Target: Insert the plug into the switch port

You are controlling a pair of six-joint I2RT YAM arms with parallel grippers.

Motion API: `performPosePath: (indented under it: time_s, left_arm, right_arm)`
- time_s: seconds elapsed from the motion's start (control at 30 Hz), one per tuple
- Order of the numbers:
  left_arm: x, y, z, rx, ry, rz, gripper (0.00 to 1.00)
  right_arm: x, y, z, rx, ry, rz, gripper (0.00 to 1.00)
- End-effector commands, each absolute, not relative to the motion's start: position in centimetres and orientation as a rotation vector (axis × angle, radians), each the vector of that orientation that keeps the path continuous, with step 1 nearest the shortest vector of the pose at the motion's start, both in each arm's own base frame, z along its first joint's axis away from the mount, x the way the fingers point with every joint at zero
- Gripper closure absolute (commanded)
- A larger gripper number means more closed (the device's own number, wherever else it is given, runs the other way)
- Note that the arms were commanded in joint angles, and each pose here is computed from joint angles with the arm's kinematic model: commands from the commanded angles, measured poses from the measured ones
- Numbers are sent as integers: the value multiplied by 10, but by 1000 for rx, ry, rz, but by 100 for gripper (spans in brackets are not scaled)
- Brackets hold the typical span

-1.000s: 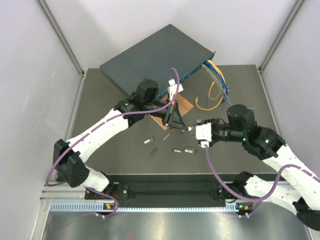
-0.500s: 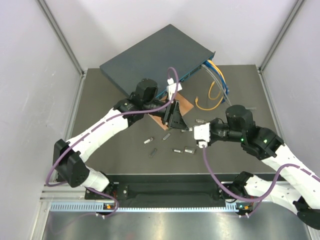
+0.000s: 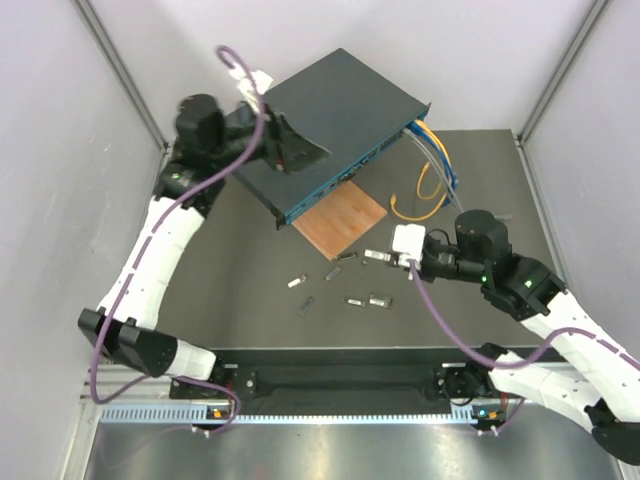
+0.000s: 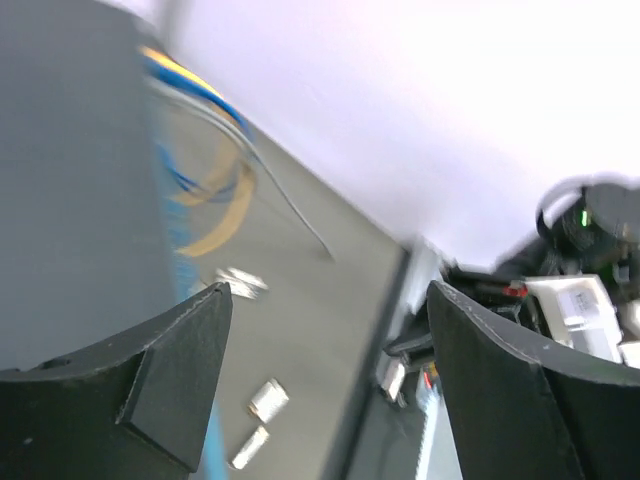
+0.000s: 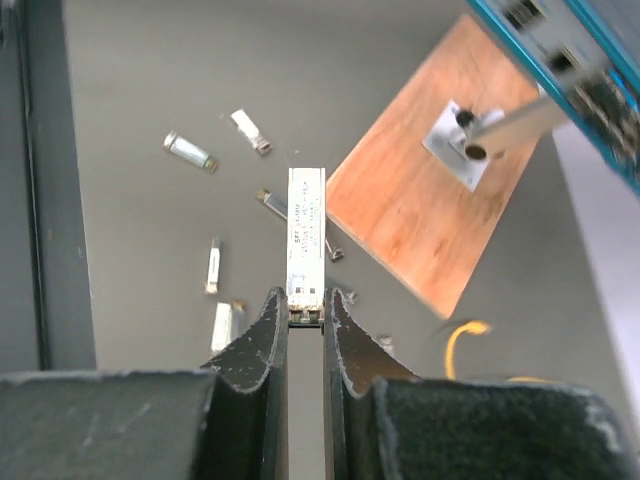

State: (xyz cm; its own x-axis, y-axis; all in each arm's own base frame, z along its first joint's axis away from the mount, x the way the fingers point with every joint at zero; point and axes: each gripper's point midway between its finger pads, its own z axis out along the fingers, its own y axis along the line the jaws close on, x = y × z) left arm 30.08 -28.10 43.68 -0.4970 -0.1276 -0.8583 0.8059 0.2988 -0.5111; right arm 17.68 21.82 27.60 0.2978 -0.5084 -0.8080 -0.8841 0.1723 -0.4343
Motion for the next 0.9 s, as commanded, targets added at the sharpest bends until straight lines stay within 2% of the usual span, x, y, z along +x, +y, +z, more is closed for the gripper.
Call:
performPosePath:
  time_s: [0.0, 0.13, 0.27, 0.43, 0.63, 0.73, 0.87]
  left_arm:
    - [317, -234, 480, 445, 1566, -1248, 16]
    - [317, -170, 498, 167, 1506, -1139, 14]
    - [317, -106, 474, -122, 1513, -1046, 10]
    - [302, -89, 427, -301, 1604, -1076, 8]
    - [308, -80, 373, -469, 1659, -1175, 7]
    - [312, -80, 358, -490, 1666, -1194, 6]
    - [316, -83, 357, -467, 1646, -1247, 1]
  right_arm:
    - [202, 218, 297, -1206, 1510, 502, 100]
    - [230, 208, 307, -1034, 1661, 520, 100]
    - [259, 195, 325, -927, 1724, 495, 100]
    - [293, 174, 323, -896, 1836, 449, 100]
    - [328, 174, 323, -797, 1916, 419, 100]
    - [342, 179, 322, -759, 1937, 420, 100]
    - [356, 186, 324, -732, 1950, 419, 100]
